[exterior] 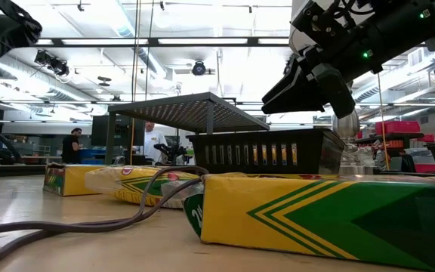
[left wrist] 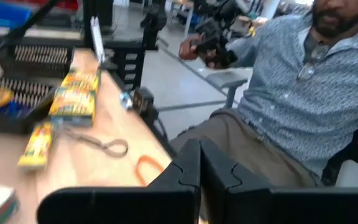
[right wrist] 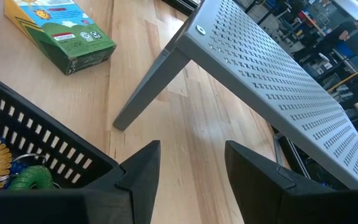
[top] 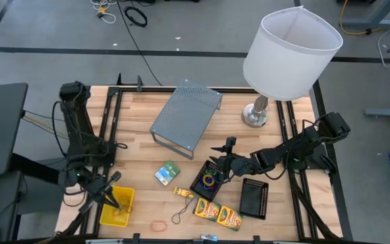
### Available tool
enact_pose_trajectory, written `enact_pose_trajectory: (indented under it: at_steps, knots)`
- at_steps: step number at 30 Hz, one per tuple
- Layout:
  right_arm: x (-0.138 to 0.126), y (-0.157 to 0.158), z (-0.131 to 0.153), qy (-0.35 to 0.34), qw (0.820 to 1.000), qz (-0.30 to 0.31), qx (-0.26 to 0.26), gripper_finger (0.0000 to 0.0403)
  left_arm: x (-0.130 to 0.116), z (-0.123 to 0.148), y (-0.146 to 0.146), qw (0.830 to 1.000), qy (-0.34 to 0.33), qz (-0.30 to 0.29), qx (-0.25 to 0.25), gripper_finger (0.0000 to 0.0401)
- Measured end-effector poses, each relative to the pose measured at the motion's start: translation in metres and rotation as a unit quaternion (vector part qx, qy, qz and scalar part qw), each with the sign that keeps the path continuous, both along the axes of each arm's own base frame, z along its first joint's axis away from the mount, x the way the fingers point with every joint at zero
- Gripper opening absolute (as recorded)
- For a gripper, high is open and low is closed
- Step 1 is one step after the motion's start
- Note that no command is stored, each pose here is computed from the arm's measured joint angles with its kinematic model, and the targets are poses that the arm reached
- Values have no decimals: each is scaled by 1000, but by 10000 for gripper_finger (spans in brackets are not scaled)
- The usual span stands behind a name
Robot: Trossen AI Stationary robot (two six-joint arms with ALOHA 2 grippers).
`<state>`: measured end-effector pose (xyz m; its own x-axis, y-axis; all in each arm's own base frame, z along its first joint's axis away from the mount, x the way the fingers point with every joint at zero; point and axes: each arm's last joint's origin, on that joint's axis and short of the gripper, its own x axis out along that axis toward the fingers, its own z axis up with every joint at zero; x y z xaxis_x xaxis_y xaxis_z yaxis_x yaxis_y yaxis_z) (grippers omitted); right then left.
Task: Pick & Place Office Desk Supplies
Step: Put the black rubber band into the yellow bin
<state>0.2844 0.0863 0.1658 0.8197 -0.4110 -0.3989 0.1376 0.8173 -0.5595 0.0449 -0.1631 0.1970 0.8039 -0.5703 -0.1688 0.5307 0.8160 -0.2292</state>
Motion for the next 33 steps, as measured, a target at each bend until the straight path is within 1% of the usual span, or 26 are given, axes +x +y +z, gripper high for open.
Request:
enact_pose_trajectory:
  at_steps: [7, 14, 23, 28, 33]
  knots:
    - [0, 0, 0, 0, 1000, 0, 0, 188, -16, -13, 9, 997, 68, 23, -9, 1]
    - [0, 0, 0, 1, 1000, 1, -1, 188, -21, -23, 13, 990, 131, 34, -28, 1]
    - [0, 0, 0, 1, 1000, 1, -2, 188, -21, -40, 22, 969, 240, 53, -16, 1]
    - [0, 0, 0, 1, 1000, 1, -2, 188, -17, -41, 22, 963, 262, 57, -23, 2]
    - [0, -2, 0, 1, 1000, -2, -2, 188, -17, -41, 22, 958, 278, 60, -38, 28]
